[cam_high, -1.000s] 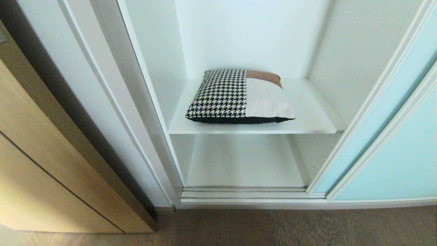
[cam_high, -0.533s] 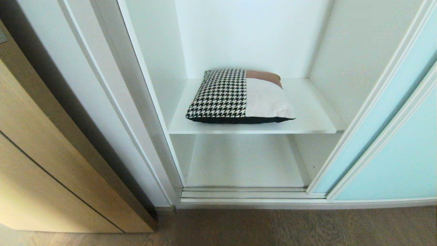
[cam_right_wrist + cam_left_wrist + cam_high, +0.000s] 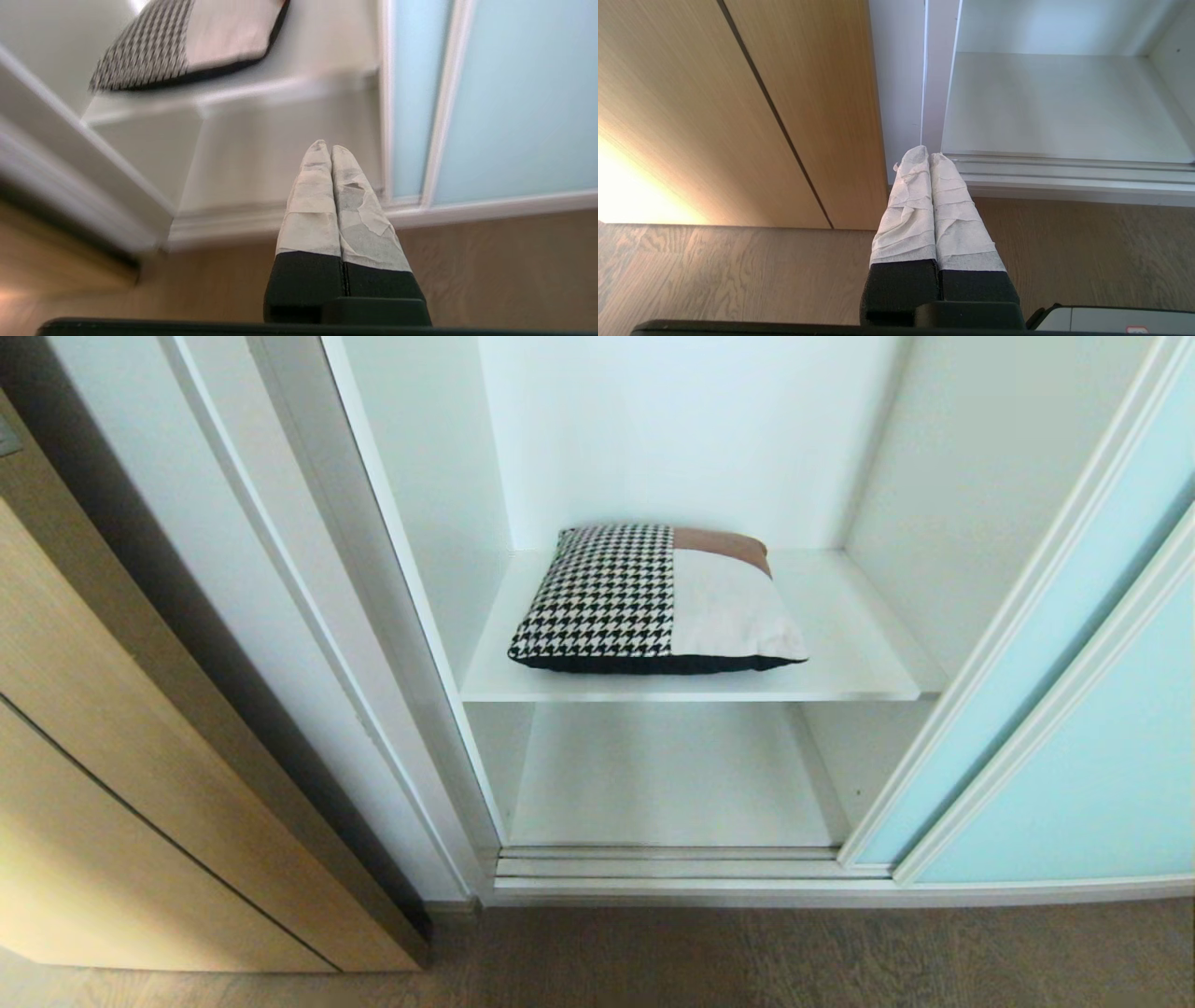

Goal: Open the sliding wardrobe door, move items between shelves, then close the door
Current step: Close the door

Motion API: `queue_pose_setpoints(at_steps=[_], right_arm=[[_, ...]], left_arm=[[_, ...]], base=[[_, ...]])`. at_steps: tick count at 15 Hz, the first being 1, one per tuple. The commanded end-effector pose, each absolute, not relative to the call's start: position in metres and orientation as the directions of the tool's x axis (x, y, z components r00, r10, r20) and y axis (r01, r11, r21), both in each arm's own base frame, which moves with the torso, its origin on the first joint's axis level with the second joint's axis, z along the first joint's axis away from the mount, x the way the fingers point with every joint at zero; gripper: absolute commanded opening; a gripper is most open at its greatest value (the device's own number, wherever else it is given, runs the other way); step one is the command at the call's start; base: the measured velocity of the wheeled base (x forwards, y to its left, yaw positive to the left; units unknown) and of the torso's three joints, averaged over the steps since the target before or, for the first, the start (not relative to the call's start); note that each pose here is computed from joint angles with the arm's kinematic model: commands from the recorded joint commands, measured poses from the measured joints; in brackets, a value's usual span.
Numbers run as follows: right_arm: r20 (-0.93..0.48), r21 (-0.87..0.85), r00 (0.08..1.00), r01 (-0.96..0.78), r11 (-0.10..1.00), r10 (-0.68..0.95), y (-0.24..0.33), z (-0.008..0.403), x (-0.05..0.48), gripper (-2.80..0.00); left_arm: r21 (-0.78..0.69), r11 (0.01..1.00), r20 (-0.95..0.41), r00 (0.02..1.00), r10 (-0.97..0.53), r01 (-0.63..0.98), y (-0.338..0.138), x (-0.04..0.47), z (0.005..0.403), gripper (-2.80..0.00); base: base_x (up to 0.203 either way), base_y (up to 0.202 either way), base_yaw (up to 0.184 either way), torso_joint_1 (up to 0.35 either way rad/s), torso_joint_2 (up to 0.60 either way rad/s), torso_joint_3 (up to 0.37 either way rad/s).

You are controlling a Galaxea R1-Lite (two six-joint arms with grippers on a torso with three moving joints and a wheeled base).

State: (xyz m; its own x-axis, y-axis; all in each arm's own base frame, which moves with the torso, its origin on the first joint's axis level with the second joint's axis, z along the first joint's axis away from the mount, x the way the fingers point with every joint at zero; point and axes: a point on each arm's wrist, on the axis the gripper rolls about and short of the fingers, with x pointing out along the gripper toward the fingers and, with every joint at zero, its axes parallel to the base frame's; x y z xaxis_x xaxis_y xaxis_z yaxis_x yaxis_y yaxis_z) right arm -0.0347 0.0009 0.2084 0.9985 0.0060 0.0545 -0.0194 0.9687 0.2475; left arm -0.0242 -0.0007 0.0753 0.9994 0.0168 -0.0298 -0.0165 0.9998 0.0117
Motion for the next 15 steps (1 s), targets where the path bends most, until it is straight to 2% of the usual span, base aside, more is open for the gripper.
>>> queue_pose_setpoints(at_steps=[1,7,10,12,15], right_arm=[[0.056,0.249,0.998,0.006,0.969,-0.020,0.000,0.232,-0.028,-2.80],[0.170,0.284,0.928,0.276,0.918,-0.331,-0.005,0.318,-0.041,-2.80],[0.203,0.280,0.882,0.363,0.889,-0.424,-0.002,0.366,-0.059,-2.80],[0.183,0.246,0.850,0.447,0.860,-0.494,-0.001,0.387,-0.049,-2.80],[0.076,0.196,0.802,0.570,0.798,-0.592,-0.006,0.388,-0.009,-2.80]], left_arm=[[0.012,1.000,-0.034,0.999,0.017,-0.016,-0.001,-0.024,0.075,-2.80],[0.012,1.000,-0.034,0.999,0.018,-0.018,-0.001,-0.024,0.075,-2.80],[0.012,1.000,-0.034,0.999,0.017,-0.016,-0.001,-0.024,0.075,-2.80],[0.012,1.000,-0.034,0.999,0.017,-0.016,-0.001,-0.024,0.075,-2.80],[0.012,1.000,-0.034,0.999,0.017,-0.016,-0.001,-0.024,0.075,-2.80]], base=[[0.000,0.000,0.000,0.000,0.00,0.000],[0.000,0.000,0.000,0.000,0.00,0.000],[0.000,0.000,0.000,0.000,0.00,0.000],[0.000,0.000,0.000,0.000,0.00,0.000],[0.000,0.000,0.000,0.000,0.00,0.000]])
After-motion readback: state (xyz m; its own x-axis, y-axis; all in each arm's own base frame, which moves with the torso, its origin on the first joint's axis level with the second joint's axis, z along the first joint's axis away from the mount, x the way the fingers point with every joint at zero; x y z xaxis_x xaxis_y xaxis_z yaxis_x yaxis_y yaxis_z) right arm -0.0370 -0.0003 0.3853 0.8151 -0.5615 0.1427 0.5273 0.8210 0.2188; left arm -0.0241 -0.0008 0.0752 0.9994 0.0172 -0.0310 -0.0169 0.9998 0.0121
